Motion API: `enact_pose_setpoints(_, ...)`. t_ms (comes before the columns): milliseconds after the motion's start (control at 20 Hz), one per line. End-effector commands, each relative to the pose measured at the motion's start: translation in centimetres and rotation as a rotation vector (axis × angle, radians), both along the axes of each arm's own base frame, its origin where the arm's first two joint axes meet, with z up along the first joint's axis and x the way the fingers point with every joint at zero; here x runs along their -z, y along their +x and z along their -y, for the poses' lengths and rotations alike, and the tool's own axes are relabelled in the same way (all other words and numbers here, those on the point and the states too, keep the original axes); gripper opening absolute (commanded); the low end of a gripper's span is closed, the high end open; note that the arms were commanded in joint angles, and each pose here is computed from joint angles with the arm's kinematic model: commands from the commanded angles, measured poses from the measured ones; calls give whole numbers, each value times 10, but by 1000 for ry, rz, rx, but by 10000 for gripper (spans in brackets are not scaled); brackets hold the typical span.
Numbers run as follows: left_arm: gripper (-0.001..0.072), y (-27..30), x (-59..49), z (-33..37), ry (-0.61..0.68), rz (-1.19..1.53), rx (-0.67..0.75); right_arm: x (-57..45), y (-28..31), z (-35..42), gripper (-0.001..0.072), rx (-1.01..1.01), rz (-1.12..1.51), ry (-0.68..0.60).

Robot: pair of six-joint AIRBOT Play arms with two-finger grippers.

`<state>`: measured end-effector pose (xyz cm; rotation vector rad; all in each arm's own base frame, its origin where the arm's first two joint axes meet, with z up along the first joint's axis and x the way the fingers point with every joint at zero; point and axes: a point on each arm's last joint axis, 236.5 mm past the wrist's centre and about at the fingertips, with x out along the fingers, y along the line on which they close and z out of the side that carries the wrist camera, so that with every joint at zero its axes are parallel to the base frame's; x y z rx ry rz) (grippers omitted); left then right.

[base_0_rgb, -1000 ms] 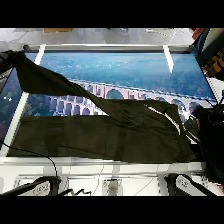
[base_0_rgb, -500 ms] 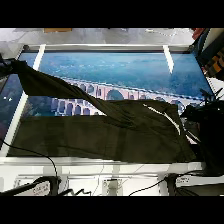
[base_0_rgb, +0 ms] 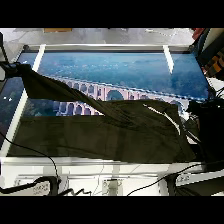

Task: Fold the clothes and pants, and hang the long-sleeved shirts on hangers.

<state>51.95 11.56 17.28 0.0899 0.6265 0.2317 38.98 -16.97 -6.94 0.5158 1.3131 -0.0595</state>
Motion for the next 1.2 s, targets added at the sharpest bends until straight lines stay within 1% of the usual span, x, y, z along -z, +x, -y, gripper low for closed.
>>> enact_pose_setpoints(0,21,4,-1,-1,4,15,3,6,-22,-25,119,-50,-50,239)
enact_pose_setpoints(50,21,4,-1,-1,4,15,3,10,-35,-39,126,-82,-88,346)
enact_pose_setpoints(100,21,4,-1,-1,4,15,3,12,-44,-50,237,-90,-125,438)
enact_pose_setpoints(150,21,4,-1,-1,4,15,3,15,-46,-54,416,-92,-135,474)
enact_pose_setpoints(200,21,4,-1,-1,4,15,3,20,-44,-53,460,-89,-129,465)
enact_pose_setpoints(300,21,4,-1,-1,3,15,3,26,-31,-47,465,-135,-62,402)
enact_pose_setpoints(400,21,4,-1,-1,4,15,3,31,-20,-43,501,-191,-1,334)
enact_pose_setpoints(500,21,4,-1,-1,3,15,3,40,-14,-38,501,-206,3,272)
enact_pose_setpoints(600,21,4,-1,-1,4,14,3,45,-20,-42,501,-252,-37,245)
enact_pose_setpoints(700,21,4,-1,-1,4,15,3,43,-23,-56,499,-316,-52,262)
enact_pose_setpoints(900,21,4,-1,0,3,14,3,31,-23,-95,484,-430,-37,351)
enact_pose_setpoints(1000,21,4,-1,0,3,14,3,26,-26,-107,455,-464,-38,391)
enact_pose_setpoints(1050,21,4,-1,-1,3,14,3,23,-28,-111,416,-470,-42,420)
enact_pose_setpoints(1100,21,4,-1,-1,3,14,2,21,-30,-113,355,-473,-45,436)
enact_pose_setpoints(1150,21,4,-1,-1,4,14,3,20,-31,-113,342,-472,-45,439)
